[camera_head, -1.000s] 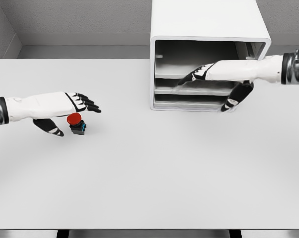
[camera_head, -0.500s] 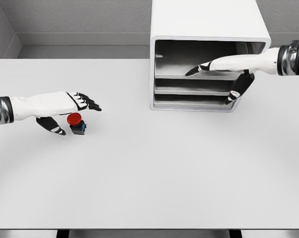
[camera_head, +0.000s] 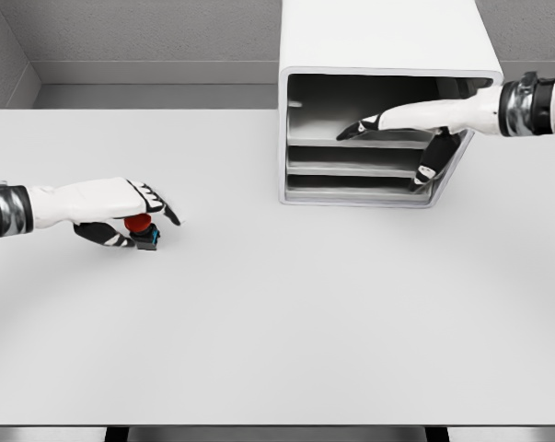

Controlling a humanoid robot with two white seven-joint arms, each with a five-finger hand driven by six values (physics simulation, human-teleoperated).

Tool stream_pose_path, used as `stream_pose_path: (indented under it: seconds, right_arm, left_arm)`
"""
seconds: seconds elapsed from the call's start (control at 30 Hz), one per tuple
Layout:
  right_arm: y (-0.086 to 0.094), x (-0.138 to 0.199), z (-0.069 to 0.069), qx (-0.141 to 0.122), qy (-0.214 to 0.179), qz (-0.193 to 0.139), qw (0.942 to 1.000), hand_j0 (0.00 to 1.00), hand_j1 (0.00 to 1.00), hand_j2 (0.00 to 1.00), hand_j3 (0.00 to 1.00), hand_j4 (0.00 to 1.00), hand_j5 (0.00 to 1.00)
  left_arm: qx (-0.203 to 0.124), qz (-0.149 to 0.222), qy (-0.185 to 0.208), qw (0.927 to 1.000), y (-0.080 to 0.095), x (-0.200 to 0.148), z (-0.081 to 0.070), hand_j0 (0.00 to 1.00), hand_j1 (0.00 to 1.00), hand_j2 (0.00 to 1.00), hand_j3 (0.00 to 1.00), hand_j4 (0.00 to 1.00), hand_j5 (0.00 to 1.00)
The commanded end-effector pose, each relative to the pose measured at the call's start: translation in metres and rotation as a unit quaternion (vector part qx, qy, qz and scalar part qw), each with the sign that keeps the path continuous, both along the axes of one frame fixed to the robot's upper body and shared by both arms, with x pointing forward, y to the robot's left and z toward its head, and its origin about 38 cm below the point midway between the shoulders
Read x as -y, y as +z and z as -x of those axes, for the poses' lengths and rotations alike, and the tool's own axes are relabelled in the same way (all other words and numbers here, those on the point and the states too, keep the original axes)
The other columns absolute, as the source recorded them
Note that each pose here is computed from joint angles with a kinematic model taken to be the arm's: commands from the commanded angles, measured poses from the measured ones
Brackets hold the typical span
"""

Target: Slide open multi-storey tabletop storage cabinets and put open load switch and slide close multi-storey tabletop storage cabinets

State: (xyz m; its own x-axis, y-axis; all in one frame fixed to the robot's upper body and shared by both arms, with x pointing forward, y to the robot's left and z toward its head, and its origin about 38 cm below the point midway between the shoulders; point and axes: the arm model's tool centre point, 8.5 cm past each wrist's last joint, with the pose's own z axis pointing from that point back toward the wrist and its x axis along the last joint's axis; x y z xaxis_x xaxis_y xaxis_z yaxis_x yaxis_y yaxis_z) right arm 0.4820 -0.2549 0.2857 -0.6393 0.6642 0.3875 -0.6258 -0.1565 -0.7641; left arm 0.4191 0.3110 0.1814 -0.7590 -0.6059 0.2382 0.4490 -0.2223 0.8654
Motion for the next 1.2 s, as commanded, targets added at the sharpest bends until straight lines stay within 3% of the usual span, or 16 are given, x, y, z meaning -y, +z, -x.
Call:
stream_pose_path:
  seconds: [0.0,0.07,0.13,0.37,0.53,0.7,0.93,1.03,1.17]
  right_arm:
    - [-0.003,-0.010,0.006,-0.003,0.022,0.002,0.9998,1.00,1.00,1.00,1.00,1.00,1.00]
    - [-0.004,-0.013,0.006,-0.006,0.028,0.007,0.9996,1.00,1.00,1.00,1.00,1.00,1.00]
    - [-0.004,-0.013,0.007,-0.006,0.030,0.008,0.9995,1.00,1.00,1.00,1.00,1.00,1.00]
    - [-0.004,-0.025,0.018,0.003,0.069,0.018,0.9975,1.00,1.00,1.00,1.00,1.00,1.00]
    - [0.011,-0.028,0.020,0.020,0.082,0.013,0.9963,1.00,1.00,1.00,1.00,1.00,1.00]
    - [0.011,-0.029,0.021,0.021,0.087,0.012,0.9959,1.00,1.00,1.00,1.00,1.00,1.00]
    - [0.013,-0.030,0.058,0.026,0.155,0.000,0.9875,1.00,1.00,1.00,1.00,1.00,1.00]
    - [0.014,-0.026,0.065,0.030,0.173,-0.005,0.9845,1.00,1.00,1.00,1.00,1.00,1.00]
    - [0.019,-0.018,0.079,0.045,0.219,-0.018,0.9746,1.00,1.00,1.00,1.00,1.00,1.00]
  left_arm:
    - [-0.003,0.001,0.005,1.0000,-0.001,-0.003,0.000,0.58,0.58,0.58,0.58,0.58,0.58]
    - [-0.003,0.000,0.005,1.0000,-0.001,-0.003,0.000,0.52,0.52,0.52,0.52,0.52,0.52]
    - [-0.004,0.000,0.005,1.0000,-0.001,-0.003,0.000,0.39,0.39,0.39,0.39,0.39,0.39]
    - [-0.002,0.007,-0.004,1.0000,0.002,0.002,0.002,0.35,0.35,0.35,0.35,0.35,0.35]
    - [0.032,0.035,-0.056,0.9973,0.047,0.019,0.021,0.35,0.35,0.35,0.35,0.35,0.35]
    - [0.054,0.048,-0.065,0.9953,0.080,0.013,0.029,0.35,0.35,0.35,0.35,0.35,0.35]
    - [0.078,0.072,-0.084,0.9907,0.111,0.023,0.029,0.35,0.35,0.35,0.35,0.35,0.35]
    - [0.090,0.082,-0.095,0.9880,0.123,0.030,0.029,0.35,0.35,0.35,0.35,0.35,0.35]
    - [0.101,0.090,-0.108,0.9849,0.135,0.036,0.031,0.35,0.35,0.35,0.35,0.35,0.35]
